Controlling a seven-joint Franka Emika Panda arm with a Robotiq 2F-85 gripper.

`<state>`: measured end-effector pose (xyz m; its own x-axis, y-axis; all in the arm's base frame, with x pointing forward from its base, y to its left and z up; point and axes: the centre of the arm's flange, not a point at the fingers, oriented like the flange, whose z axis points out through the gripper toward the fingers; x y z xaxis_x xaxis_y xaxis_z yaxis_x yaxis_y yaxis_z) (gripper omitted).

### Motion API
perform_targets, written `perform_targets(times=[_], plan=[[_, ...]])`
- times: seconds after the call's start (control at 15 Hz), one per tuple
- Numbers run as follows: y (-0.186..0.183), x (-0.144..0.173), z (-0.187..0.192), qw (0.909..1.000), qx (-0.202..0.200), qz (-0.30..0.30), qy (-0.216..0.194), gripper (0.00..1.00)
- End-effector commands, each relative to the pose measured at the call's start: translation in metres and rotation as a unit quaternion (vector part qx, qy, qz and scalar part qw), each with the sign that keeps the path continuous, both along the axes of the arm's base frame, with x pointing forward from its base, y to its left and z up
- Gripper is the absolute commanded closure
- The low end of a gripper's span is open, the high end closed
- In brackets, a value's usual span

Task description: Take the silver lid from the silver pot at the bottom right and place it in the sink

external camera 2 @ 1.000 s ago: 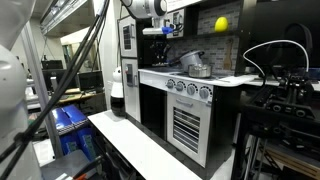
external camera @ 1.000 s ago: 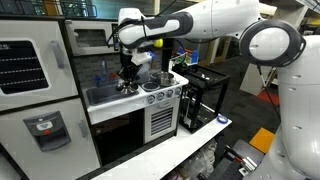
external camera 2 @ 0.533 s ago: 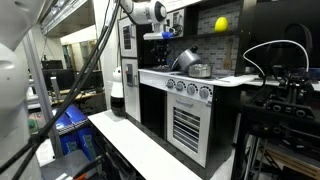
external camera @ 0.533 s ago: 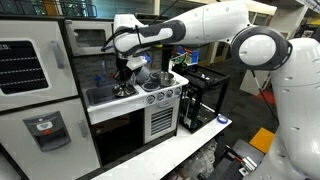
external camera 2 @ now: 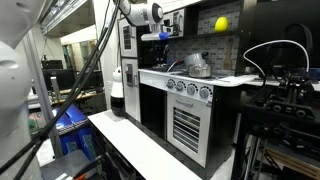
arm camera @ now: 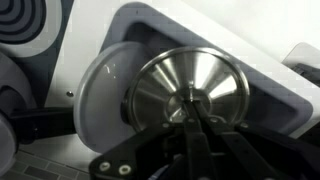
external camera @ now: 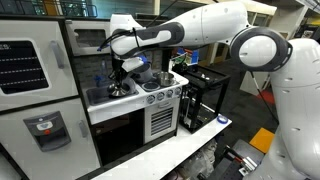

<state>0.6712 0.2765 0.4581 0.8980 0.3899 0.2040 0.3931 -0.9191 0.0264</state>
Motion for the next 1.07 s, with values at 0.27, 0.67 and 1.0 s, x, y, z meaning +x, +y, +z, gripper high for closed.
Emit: perform_targets(times=[0.27, 0.67, 1.0], plan=[[-0.003, -0.002, -0.014, 0.9999, 0.003, -0.012, -0.012, 0.99], [-0.004, -0.003, -0.025, 0.9998, 0.006, -0.011, -0.015, 0.99], [-0.009, -0.005, -0.031, 0.9998, 0.007, -0.01, -0.017, 0.65]])
